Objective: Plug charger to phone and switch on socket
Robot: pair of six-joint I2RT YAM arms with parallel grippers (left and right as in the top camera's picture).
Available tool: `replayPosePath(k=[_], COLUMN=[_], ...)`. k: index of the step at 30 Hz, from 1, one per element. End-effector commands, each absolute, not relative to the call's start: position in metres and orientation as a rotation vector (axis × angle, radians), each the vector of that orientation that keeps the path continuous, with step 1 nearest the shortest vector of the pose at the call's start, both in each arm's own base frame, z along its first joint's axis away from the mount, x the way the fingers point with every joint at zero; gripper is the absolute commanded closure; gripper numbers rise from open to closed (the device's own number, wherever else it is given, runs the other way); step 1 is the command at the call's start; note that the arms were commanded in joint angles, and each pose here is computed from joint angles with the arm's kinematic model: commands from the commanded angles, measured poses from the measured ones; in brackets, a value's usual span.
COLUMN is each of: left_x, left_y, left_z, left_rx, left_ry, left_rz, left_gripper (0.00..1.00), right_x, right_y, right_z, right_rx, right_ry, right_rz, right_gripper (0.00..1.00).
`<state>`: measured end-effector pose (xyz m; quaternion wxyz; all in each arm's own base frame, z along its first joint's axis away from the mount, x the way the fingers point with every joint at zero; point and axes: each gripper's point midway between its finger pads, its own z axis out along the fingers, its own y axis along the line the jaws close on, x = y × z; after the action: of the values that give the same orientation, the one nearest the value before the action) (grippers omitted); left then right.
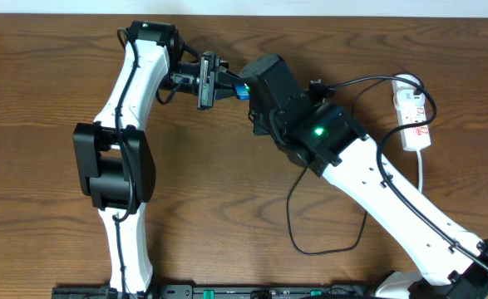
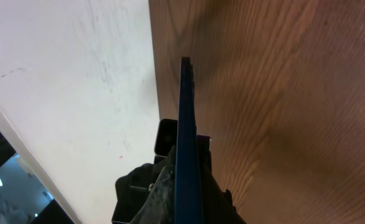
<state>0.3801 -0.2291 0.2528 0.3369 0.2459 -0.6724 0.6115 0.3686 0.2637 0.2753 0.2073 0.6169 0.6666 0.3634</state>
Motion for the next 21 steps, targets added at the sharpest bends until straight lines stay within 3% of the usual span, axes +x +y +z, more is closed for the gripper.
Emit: replayPosePath(k=[1, 4, 7, 13, 21], left_x=[0.371, 0.371, 0.372, 0.380, 0.396], left_y=[-0.230, -0.230, -0.230, -0.232, -0.227], left_z=[0.264, 0.264, 0.263, 0.260, 0.221], left_rx=[0.637, 0.636, 0.622, 0.551, 0.445], left_ry=[-1.781, -1.782, -1.793, -1.857, -2.188], left_rz=[1.565, 1.566, 1.578, 1.635, 1.567], left_gripper=[0.92, 0.93, 0.93, 0.93, 0.93], right_x=[0.372, 0.371, 0.372, 0.380, 0.388], right_y=[0.265, 0.265, 0.264, 0.253, 0.201], right_z=[0.292, 0.292, 0.292, 0.295, 0.314], right_rx=[1.648, 1.647, 1.646, 1.551, 1.266], right_ry=[1.835, 1.837, 1.832, 1.847, 1.970], right_rz=[1.041, 1.042, 1.039, 0.983, 0.826], right_gripper=[0.93, 0.86, 0.67, 0.41, 0.02])
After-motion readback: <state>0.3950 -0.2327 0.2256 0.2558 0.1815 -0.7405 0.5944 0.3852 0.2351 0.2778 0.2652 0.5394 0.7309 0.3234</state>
